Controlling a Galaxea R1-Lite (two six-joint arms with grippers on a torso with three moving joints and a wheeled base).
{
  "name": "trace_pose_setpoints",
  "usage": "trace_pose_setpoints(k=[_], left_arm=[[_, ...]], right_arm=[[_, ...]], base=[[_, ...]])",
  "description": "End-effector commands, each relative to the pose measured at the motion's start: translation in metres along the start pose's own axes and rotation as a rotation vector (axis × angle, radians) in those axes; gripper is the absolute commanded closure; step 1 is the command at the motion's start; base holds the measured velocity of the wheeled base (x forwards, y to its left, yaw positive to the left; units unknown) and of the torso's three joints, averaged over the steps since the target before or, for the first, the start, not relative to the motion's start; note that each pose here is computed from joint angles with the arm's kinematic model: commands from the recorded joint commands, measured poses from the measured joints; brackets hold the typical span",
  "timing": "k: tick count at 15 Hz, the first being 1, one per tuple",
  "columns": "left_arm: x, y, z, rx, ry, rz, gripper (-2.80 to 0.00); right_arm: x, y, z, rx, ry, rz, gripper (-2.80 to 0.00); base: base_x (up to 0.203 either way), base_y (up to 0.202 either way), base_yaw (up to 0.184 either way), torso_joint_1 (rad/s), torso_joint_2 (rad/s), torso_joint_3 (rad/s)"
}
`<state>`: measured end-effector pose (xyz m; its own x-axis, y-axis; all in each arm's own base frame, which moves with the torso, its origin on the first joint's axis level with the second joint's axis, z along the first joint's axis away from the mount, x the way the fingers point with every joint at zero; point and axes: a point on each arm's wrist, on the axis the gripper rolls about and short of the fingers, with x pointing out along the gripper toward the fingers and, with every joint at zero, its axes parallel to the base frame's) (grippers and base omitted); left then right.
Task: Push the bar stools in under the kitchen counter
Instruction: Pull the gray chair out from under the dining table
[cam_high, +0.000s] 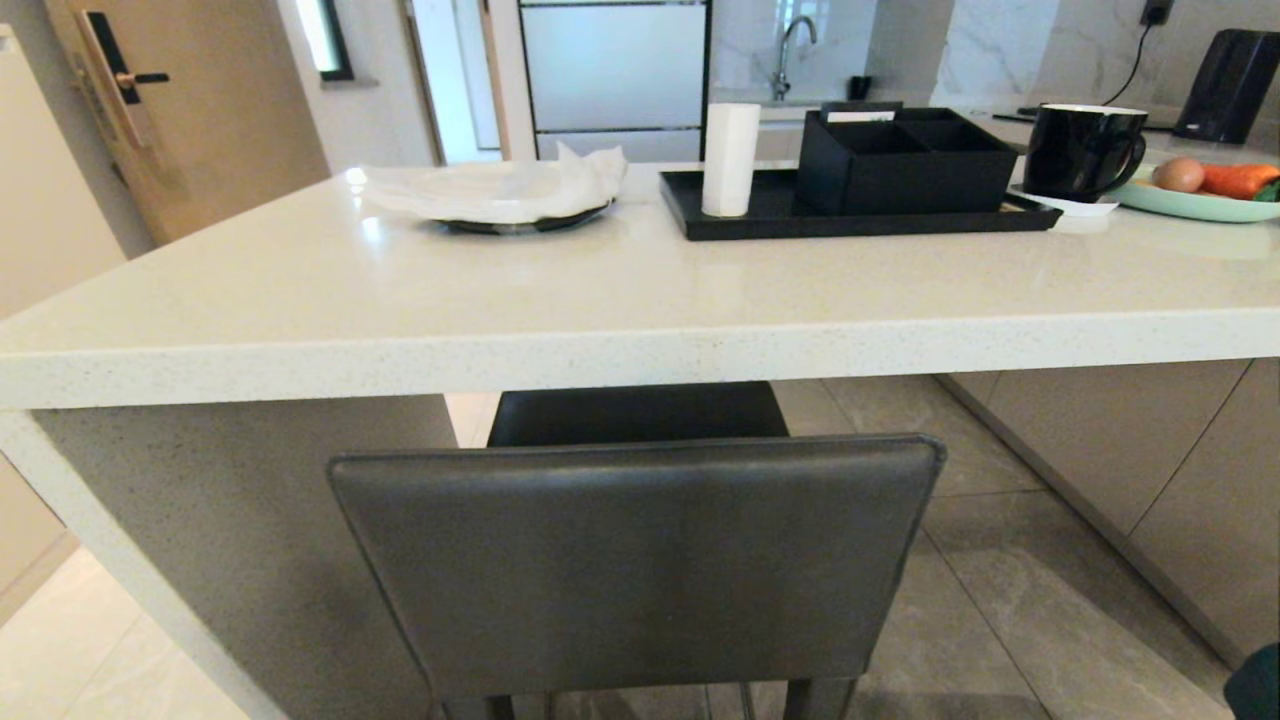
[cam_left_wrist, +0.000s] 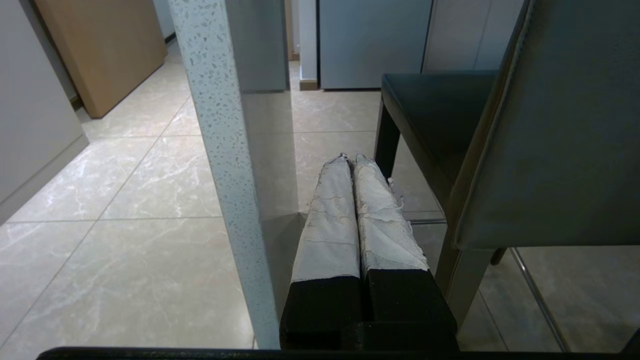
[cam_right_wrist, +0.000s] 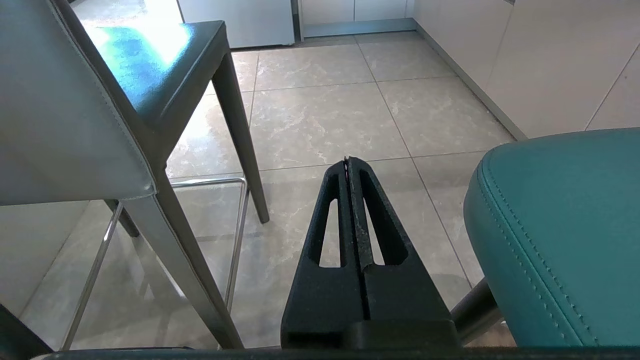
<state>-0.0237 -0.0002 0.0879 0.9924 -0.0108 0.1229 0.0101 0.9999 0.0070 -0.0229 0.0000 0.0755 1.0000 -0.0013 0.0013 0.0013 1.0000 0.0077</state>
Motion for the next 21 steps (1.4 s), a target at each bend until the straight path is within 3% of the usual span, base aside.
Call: trace_pose_setpoints(k=[1,3,6,8,10,14,16,18,21], left_arm=[[0.002,0.0,-0.011,0.005,0.04,-0.002,0.0],[0.002,0.0,-0.012,0.04,0.047,-0.003,0.0],[0.006,-0.001,0.01,0.031,0.048,-0.028,0.0],[0.024,-0.001,0.028,-0.001,0.136,-0.048,0.0],[0.052,-0.001,0.037,-0.019,0.213,-0.065,0.0],[0.113,-0.004,0.031,-0.035,0.284,-0.115,0.0],[0.132,-0.008,0.026,-0.041,0.287,-0.156,0.0],[0.136,-0.017,0.025,-0.083,0.278,-0.268,0.0],[0.15,-0.02,0.018,-0.101,0.338,-0.296,0.0]], right_arm=[[0.0,0.0,0.0,0.006,0.003,-0.003,0.0],[-0.001,0.0,-0.002,0.005,0.042,-0.004,0.0],[0.001,-0.001,0.036,0.061,0.044,-0.042,0.0],[0.024,-0.001,0.07,0.115,0.117,-0.065,0.0],[0.058,-0.001,0.084,0.118,0.177,-0.083,0.0],[0.119,-0.002,0.082,0.107,0.195,-0.119,0.0],[0.126,0.0,0.073,0.105,0.2,-0.108,0.0],[0.118,0.007,0.065,0.18,0.218,-0.01,0.0],[0.105,0.01,0.05,0.234,0.26,0.099,0.0]], base=[[0.0,0.0,0.0,0.0,0.0,0.0],[0.0,0.0,0.0,0.0,0.0,0.0],[0.0,0.0,0.0,0.0,0.0,0.0],[0.0,0.0,0.0,0.0,0.0,0.0],[0.0,0.0,0.0,0.0,0.0,0.0],[0.0,0.0,0.0,0.0,0.0,0.0],[0.0,0.0,0.0,0.0,0.0,0.0],[0.0,0.0,0.0,0.0,0.0,0.0],[0.0,0.0,0.0,0.0,0.0,0.0]])
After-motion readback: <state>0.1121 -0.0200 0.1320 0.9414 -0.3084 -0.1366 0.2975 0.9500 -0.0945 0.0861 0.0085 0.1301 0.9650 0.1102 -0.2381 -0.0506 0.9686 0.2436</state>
